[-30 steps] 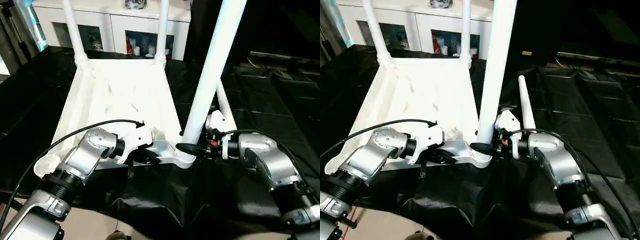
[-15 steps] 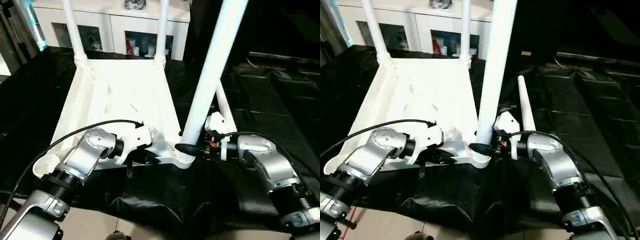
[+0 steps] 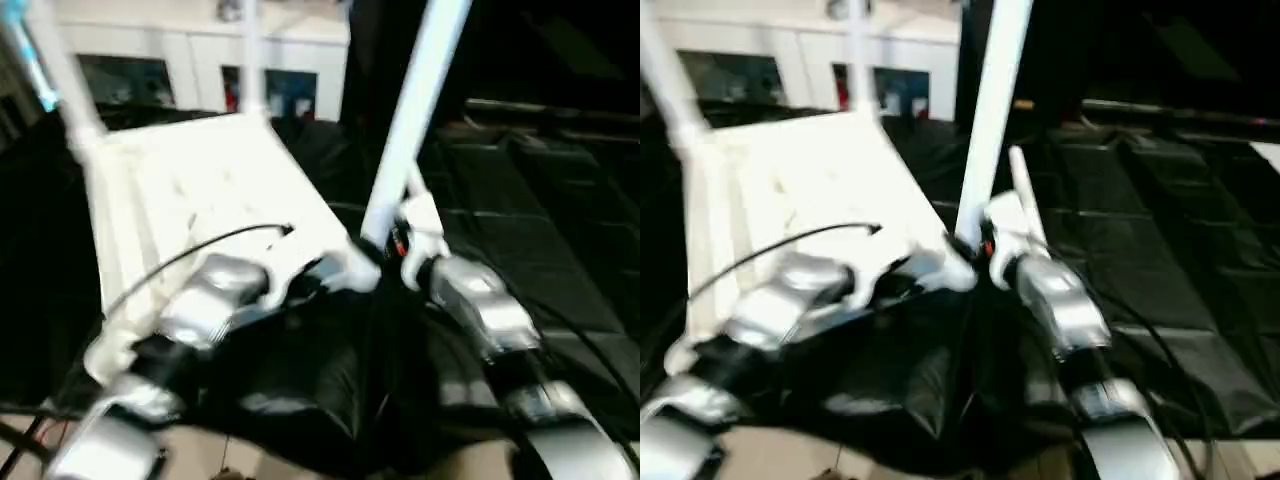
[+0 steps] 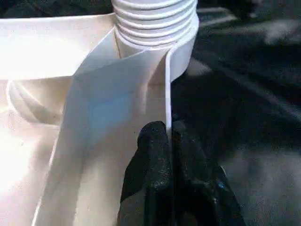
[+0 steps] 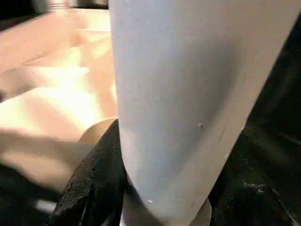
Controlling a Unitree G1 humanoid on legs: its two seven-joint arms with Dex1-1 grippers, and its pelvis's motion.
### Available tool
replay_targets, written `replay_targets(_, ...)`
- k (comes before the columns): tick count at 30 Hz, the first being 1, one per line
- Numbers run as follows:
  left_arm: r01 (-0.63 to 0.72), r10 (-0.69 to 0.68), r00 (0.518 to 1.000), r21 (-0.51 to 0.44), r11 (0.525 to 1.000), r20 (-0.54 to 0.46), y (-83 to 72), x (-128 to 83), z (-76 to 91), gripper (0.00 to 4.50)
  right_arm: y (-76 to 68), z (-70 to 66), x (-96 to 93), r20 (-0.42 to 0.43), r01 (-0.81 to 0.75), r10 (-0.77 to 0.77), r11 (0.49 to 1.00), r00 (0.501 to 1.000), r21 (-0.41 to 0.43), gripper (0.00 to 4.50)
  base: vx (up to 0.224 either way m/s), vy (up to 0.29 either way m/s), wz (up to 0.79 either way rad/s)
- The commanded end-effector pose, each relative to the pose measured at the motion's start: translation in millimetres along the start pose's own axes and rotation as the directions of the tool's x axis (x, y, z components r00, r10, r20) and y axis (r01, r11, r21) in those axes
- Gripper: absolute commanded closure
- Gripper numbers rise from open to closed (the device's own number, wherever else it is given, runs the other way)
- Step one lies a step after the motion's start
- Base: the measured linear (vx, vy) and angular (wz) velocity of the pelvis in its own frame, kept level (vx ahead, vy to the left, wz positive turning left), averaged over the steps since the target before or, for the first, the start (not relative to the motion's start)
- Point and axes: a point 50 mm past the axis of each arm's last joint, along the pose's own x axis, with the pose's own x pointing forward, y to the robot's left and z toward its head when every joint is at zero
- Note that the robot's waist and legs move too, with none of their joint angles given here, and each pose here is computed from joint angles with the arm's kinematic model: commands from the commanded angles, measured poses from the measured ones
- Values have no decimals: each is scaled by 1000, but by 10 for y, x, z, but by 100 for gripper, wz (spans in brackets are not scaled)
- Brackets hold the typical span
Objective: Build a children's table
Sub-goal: Pick table leg
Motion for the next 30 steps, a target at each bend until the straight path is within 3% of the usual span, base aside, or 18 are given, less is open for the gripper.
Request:
replay_targets(1, 60, -75, 988, 113, 992, 134, -234, 110, 505, 450, 213, -532, 62, -246, -1, 28, 994, 969, 110, 261, 0, 0, 0)
replay_targets(7, 18, -31, 994, 113, 993, 109, -240, 172, 505, 450, 259, -537, 119, -274, 8, 28, 992, 961, 129, 261, 0, 0, 0)
replay_targets(17, -27, 17, 995, 97, 995, 102, -154, 125, 475, 450, 300, -486, 173, -248, -16, 46, 992, 968, 122, 261, 0, 0, 0)
replay_targets(18, -26, 16, 994, 98, 995, 106, -152, 119, 477, 450, 298, -473, 175, -239, -19, 48, 993, 970, 119, 205, 0, 0, 0)
replay_targets(30, 35, -62, 986, 169, 985, 157, -168, 16, 460, 450, 238, -242, 205, -130, -57, 73, 992, 989, 117, 103, 0, 0, 0)
